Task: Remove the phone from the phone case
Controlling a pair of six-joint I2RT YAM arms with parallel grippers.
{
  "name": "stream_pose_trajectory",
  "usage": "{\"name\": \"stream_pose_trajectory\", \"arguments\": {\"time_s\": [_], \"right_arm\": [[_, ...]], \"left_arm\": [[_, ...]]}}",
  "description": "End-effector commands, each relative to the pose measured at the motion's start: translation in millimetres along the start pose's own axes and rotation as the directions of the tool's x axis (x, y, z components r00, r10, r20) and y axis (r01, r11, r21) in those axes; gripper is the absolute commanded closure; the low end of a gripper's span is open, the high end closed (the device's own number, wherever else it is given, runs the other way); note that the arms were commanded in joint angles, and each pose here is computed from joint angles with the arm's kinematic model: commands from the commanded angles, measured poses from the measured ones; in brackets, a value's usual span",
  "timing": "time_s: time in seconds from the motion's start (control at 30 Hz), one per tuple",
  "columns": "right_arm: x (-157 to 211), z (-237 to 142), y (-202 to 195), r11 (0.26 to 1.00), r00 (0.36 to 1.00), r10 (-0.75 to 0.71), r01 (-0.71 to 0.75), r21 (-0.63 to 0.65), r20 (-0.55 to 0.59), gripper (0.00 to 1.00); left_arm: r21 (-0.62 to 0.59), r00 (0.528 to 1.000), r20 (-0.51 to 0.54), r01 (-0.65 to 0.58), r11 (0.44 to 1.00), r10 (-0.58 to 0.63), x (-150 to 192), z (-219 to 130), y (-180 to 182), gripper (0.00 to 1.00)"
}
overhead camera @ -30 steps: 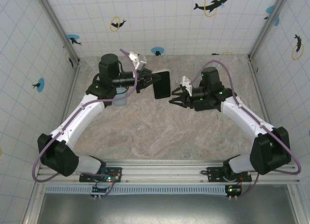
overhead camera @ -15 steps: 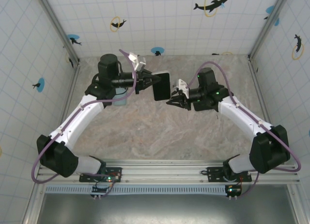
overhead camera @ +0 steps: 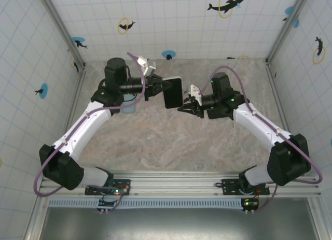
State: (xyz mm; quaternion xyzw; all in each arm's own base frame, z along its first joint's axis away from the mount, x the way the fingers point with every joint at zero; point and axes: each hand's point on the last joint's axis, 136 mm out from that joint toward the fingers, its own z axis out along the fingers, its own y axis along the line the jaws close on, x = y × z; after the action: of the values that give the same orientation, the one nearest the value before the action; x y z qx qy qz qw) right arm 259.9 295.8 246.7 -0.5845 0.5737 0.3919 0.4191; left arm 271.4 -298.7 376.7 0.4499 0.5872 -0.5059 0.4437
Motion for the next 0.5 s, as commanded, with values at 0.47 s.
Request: {"name": "stream_pose_trajectory", "arguments": {"time_s": [0.47], "right_arm": [[-38,-8,-23,0.982,0.985,-0.168,0.164,0.097,0.027,0.86]], "left_arm": [[0.110,0.999,0.045,-0.002,0.994,-0.003,-18,-7,-27,1.00]]}}
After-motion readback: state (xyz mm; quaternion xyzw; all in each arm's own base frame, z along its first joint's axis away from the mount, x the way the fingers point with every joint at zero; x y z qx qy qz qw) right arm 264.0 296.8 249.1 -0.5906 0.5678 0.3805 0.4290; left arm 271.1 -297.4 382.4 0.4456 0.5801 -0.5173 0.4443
